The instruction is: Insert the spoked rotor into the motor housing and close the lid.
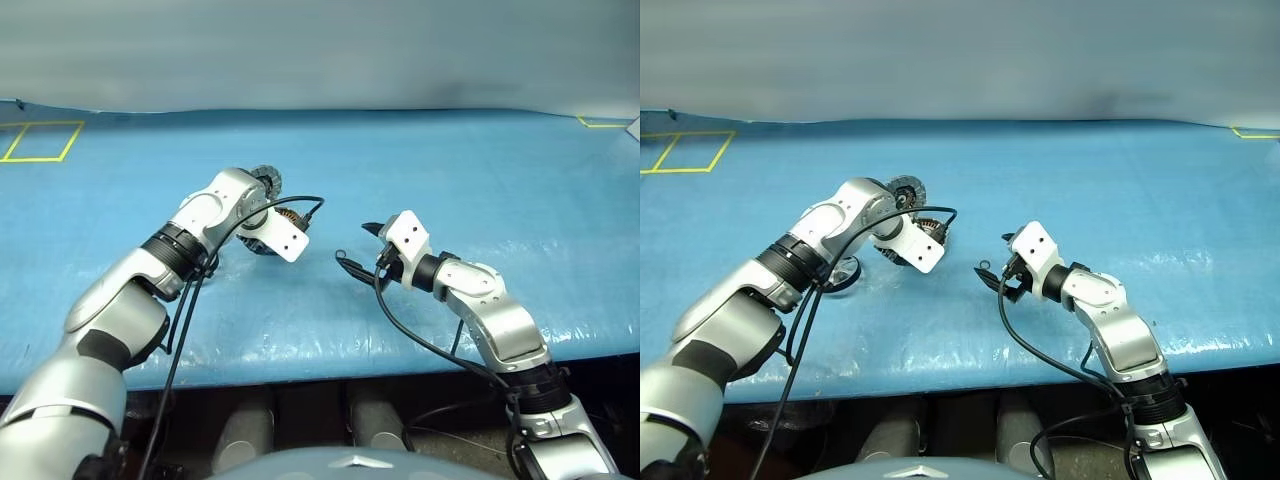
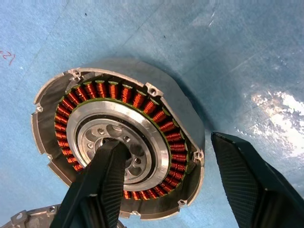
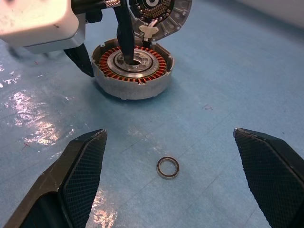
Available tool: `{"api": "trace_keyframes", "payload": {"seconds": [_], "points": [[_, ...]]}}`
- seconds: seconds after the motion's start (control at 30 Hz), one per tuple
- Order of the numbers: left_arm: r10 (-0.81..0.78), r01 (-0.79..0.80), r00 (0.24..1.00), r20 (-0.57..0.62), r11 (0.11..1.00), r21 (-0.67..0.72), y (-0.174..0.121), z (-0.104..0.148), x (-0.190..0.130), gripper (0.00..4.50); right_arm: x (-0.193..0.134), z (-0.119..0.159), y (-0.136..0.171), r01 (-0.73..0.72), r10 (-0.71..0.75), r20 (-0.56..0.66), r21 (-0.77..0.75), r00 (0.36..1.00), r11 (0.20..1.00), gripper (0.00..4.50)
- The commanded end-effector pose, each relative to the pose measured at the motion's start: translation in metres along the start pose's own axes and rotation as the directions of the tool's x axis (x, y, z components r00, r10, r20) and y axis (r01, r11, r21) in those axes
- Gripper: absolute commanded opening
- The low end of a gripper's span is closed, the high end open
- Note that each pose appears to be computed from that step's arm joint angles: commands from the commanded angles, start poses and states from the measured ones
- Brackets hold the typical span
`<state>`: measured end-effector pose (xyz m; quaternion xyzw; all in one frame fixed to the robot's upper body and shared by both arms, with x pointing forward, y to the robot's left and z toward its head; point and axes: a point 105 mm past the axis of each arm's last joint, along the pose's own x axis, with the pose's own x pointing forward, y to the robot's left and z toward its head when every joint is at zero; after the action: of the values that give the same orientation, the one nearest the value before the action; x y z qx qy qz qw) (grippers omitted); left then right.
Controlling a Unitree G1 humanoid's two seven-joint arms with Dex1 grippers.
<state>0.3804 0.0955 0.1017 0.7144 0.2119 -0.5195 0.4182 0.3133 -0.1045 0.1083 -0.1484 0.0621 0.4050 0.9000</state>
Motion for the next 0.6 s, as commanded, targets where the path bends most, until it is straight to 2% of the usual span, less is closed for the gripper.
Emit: {"api": "trace_keyframes", "payload": {"seconds": [0.03, 0.23, 0.37, 0.6], "points": [[-0.008, 0.008, 1.0, 0.005, 1.0, -0.012, -0.001, 0.0, 0.0, 2.2, -0.003, 0.015, -0.004, 0.022, -0.02, 0.054, -0.036, 0.998, 0.999, 4.5], [-0.003, 0.004, 1.0, 0.03, 1.0, -0.018, 0.0, 0.002, -0.002, 2.2, -0.002, 0.013, -0.004, 0.022, -0.02, 0.052, -0.033, 0.998, 0.999, 4.5], [0.032, -0.036, 0.994, 0.108, 0.999, 0.033, 0.006, 0.015, -0.013, 2.2, -0.003, 0.01, -0.004, 0.023, -0.022, 0.045, -0.025, 0.999, 0.999, 4.5], [-0.023, -0.007, 0.98, 0.198, 0.989, 0.147, -0.01, 0.035, -0.025, 2.2, -0.004, 0.01, -0.006, 0.042, -0.041, 0.047, -0.018, 0.998, 0.999, 4.5]]}}
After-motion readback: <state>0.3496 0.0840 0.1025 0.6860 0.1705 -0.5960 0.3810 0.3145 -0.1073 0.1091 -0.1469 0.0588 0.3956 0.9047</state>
